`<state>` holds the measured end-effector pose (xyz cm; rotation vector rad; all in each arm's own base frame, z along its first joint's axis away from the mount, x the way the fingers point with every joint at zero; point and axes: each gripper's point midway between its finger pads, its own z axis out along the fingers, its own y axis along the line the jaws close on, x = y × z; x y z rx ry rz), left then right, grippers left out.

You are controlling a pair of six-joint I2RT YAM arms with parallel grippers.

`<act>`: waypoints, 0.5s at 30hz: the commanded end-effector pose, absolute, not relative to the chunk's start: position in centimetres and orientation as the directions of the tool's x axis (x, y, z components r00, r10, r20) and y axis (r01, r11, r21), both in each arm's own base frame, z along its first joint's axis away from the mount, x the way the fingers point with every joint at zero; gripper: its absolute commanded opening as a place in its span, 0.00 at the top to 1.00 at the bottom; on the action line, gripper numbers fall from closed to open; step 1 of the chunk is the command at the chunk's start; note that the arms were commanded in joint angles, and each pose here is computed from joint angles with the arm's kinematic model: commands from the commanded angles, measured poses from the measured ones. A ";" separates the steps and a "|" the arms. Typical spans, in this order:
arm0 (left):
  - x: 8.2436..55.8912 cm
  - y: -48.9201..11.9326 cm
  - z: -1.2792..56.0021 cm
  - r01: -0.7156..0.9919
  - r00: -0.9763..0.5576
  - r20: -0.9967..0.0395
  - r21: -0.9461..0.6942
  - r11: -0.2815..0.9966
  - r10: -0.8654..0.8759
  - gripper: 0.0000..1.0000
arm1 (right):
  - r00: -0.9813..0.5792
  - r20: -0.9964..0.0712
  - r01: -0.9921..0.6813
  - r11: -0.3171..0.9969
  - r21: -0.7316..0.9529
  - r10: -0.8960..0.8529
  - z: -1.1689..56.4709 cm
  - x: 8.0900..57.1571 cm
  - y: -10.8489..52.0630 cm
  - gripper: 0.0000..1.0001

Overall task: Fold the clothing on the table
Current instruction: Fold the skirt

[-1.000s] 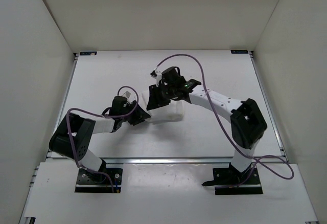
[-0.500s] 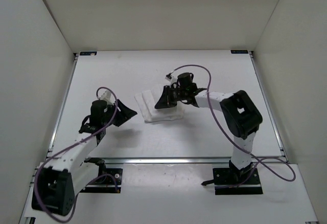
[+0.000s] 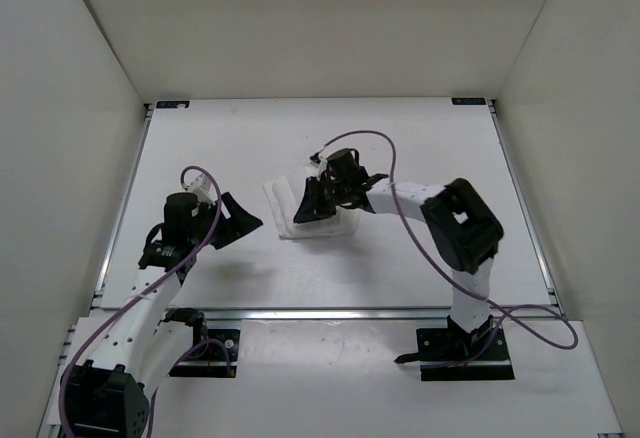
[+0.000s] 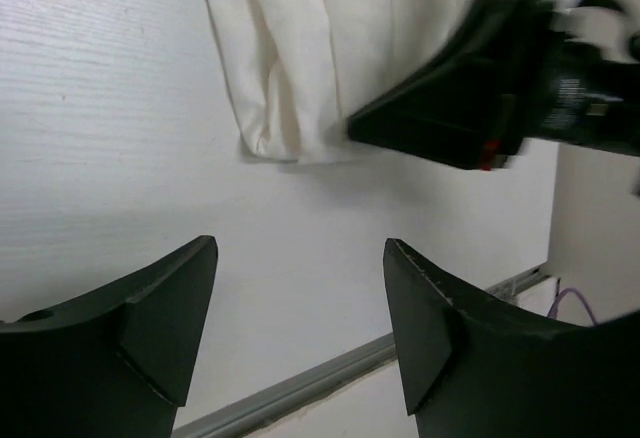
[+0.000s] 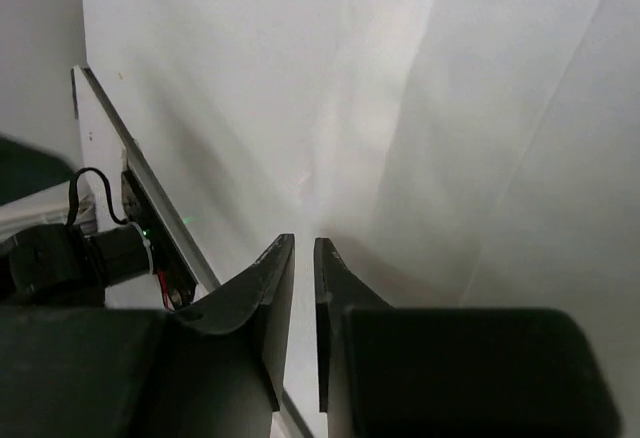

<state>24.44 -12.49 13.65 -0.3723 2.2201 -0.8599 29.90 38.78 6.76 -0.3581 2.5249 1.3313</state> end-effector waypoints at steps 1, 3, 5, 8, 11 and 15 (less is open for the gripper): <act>24.0 -12.7 15.2 0.078 -0.733 -0.560 -0.632 0.771 -0.385 0.21 | -0.794 -0.606 -0.535 0.521 0.665 -0.042 18.0 30.5 36.4 0.86; 23.5 -12.4 15.2 0.073 -0.762 -0.552 -0.591 0.803 -0.337 0.17 | -0.802 -0.597 -0.500 0.580 0.643 -0.029 18.2 30.0 32.6 0.82; 23.1 -11.7 14.8 0.063 -0.779 -0.552 -0.538 0.841 -0.296 0.12 | -0.799 -0.600 -0.467 0.656 0.593 -0.027 17.9 29.8 28.7 0.79; 22.9 -9.9 14.4 0.053 -0.785 -0.576 -0.429 0.902 -0.228 0.01 | -0.792 -0.609 -0.387 0.804 0.452 -0.039 16.8 29.1 22.0 0.75; 22.1 -8.6 13.9 0.059 -0.804 -0.574 -0.338 0.939 -0.157 0.01 | -0.795 -0.606 -0.297 0.892 0.341 -0.033 15.7 27.9 15.9 0.71; 21.2 -7.1 13.0 0.038 -0.823 -0.555 -0.266 0.963 -0.121 0.02 | -0.811 -0.585 -0.209 0.928 0.307 0.011 13.9 27.0 11.0 0.69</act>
